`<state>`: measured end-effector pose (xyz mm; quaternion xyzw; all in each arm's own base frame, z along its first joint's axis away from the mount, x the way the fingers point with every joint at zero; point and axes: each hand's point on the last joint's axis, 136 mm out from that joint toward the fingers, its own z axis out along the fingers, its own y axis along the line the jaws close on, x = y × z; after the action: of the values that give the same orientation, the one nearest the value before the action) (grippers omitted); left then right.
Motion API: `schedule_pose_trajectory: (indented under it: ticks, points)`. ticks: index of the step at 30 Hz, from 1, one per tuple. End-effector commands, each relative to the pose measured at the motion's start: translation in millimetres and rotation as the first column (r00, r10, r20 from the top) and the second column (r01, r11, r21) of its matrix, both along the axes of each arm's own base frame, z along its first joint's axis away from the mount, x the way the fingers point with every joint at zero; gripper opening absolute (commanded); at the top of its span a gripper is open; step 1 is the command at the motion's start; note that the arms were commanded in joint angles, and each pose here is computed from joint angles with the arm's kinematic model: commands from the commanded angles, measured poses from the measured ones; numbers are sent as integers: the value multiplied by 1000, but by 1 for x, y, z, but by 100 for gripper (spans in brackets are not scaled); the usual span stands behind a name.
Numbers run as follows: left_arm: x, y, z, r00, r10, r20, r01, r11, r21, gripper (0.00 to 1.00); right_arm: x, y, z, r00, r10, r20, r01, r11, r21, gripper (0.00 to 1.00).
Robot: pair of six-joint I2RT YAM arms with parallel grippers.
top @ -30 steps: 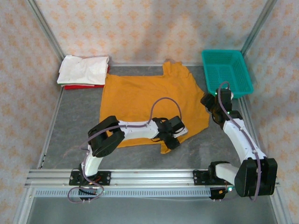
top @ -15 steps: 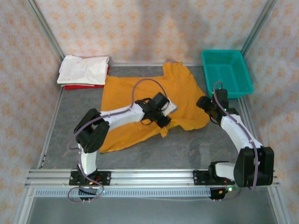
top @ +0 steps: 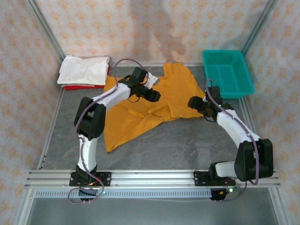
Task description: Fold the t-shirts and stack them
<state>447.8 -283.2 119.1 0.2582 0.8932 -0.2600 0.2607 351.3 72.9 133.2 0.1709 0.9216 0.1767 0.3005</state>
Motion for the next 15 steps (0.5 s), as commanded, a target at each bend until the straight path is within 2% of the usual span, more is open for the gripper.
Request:
schedule_pose_trajectory:
  ticks: [1, 5, 8, 12, 15]
  points:
    - [-19, 12, 43, 993, 89, 74, -88, 996, -20, 56, -13, 33, 7, 995, 95, 14, -96, 987, 127, 70]
    - [-42, 51, 39, 964, 246, 97, -248, 969, 14, 56, -19, 77, -3, 978, 209, -23, -203, 968, 149, 65]
    - [-63, 80, 29, 931, 349, 104, -355, 934, 43, 57, -13, 104, -16, 966, 254, -57, -240, 954, 182, 54]
    - [-89, 98, 18, 916, 391, 88, -397, 916, 58, 57, -4, 118, -40, 961, 245, -130, -225, 963, 150, 46]
    - [-106, 108, 4, 910, 410, 55, -414, 906, 91, 57, 1, 118, -55, 961, 220, -169, -198, 971, 135, 44]
